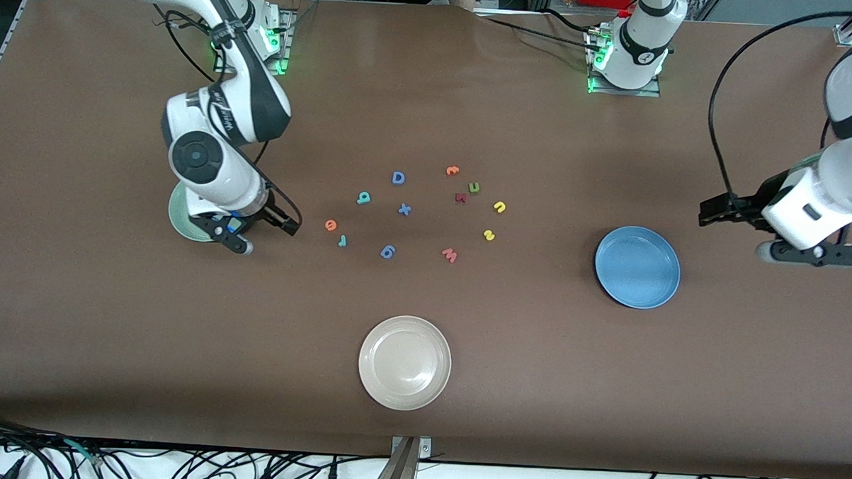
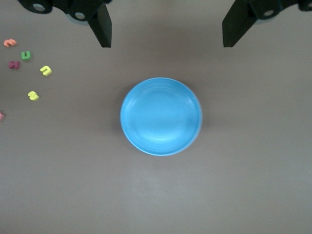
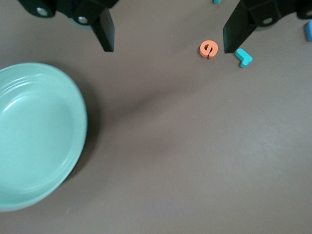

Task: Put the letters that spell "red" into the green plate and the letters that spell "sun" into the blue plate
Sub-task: 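Move the right gripper toward the letters while the left gripper follows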

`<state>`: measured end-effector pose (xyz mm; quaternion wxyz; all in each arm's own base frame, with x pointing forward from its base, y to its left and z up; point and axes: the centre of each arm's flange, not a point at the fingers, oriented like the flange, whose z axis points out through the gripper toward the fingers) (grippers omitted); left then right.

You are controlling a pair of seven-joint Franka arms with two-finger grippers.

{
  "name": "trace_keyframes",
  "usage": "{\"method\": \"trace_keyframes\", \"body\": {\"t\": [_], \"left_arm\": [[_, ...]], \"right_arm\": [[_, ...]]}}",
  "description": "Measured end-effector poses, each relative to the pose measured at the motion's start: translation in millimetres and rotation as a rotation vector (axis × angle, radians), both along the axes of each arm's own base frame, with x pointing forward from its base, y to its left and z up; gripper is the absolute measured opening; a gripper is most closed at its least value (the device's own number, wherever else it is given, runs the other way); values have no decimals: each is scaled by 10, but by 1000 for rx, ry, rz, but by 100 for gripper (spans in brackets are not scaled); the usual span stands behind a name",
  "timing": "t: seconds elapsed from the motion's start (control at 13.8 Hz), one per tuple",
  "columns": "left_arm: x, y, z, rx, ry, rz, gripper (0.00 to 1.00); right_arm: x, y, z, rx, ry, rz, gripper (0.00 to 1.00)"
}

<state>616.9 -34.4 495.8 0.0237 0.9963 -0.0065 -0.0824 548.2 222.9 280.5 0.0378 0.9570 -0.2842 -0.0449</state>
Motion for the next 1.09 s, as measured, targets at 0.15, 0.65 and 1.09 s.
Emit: {"method": "trace_keyframes", "body": {"t": [0.15, 0.65, 1.09], "left_arm": [[91, -233, -322, -68, 40, -7, 100], [149, -1869, -1174, -144, 18, -103, 100], [-38, -2867, -2146, -143, -66, -132, 100]], "right_arm": [[-151, 159, -254, -11, 15, -34, 99], [-247, 446, -801, 20, 17, -91, 99], [-185, 529, -782, 39, -7, -97, 71]]}}
